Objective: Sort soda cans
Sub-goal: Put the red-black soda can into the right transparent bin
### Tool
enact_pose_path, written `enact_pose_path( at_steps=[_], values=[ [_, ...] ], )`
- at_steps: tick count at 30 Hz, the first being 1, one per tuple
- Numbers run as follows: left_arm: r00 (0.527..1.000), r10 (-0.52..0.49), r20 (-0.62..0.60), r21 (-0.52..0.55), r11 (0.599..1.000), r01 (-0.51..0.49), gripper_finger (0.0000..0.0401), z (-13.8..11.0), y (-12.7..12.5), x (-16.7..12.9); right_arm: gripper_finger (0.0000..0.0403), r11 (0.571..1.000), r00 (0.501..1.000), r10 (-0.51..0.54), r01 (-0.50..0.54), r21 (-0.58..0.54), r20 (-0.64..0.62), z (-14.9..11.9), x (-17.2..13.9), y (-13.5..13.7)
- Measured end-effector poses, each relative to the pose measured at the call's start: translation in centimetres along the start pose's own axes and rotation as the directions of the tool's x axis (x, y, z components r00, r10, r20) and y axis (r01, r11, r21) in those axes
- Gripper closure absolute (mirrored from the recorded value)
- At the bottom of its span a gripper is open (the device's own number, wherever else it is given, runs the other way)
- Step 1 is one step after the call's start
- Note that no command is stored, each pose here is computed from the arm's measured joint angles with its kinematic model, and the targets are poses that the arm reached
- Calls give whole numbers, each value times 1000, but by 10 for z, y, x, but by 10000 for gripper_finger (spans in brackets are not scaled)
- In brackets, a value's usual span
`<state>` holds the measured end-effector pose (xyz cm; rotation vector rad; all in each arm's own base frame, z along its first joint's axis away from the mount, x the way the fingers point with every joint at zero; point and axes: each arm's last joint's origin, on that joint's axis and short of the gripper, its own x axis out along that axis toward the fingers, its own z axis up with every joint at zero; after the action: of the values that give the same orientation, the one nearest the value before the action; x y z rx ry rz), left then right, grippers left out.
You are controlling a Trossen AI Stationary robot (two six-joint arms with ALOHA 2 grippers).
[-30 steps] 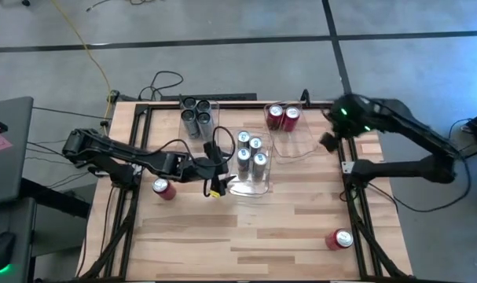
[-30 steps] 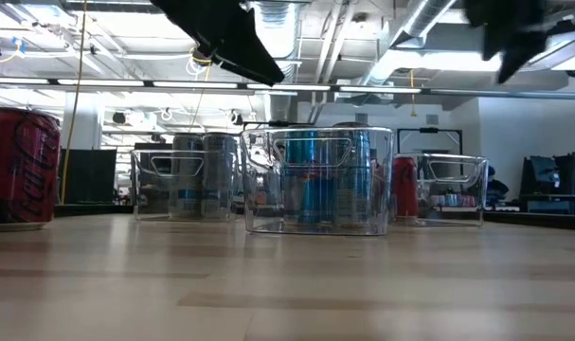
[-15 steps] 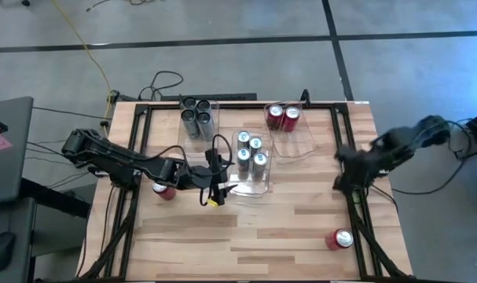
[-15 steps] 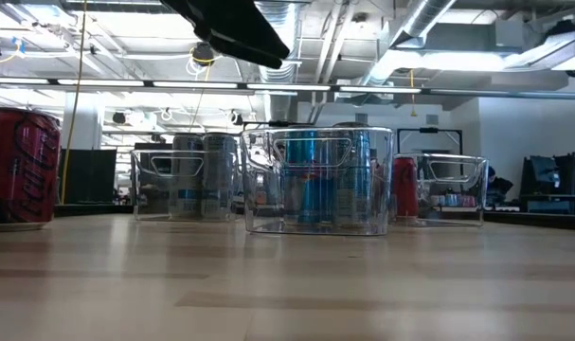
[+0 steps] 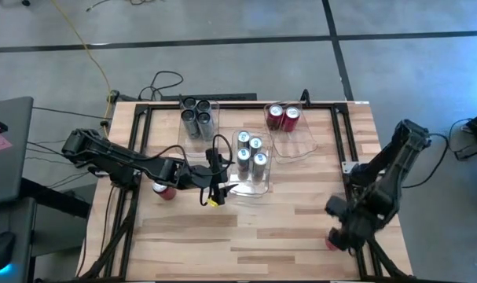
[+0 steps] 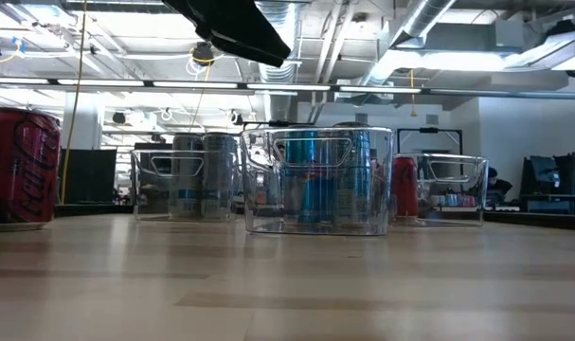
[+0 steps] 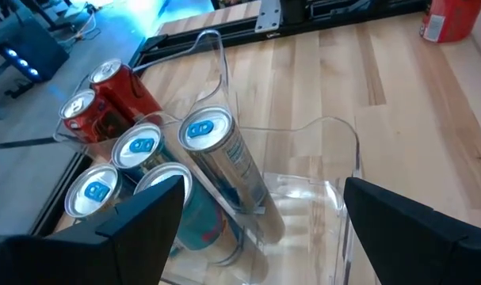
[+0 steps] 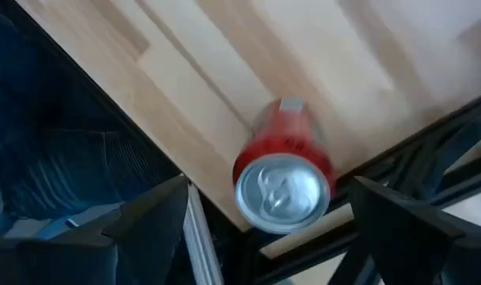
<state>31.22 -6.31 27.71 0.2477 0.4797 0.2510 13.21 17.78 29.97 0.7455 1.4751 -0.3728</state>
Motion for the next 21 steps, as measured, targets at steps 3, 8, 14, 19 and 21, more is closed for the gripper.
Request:
enact_pose_path(
  at_steps=[3, 8, 14, 19, 21],
  values=[
    [1000, 0, 13, -2, 1000, 0, 61, 1, 0, 0, 39, 999, 1000, -2, 2, 36, -19, -11, 9, 7],
    [1000, 1, 24, 16, 1000, -1, 61, 3, 0, 0, 39, 995, 999, -4, 8, 100, -34, -26, 21, 15],
    [999, 1, 45, 35, 999, -3, 61, 5, 0, 0, 40, 987, 995, -95, 97, 130, -22, -33, 30, 13],
    [999, 1, 49, 39, 999, -3, 61, 5, 0, 0, 40, 978, 991, -135, 134, 159, -4, -32, 32, 11],
    [999, 1, 50, 38, 999, -3, 61, 5, 0, 0, 40, 979, 992, -126, 124, 162, 1, -32, 32, 12]
  ],
)
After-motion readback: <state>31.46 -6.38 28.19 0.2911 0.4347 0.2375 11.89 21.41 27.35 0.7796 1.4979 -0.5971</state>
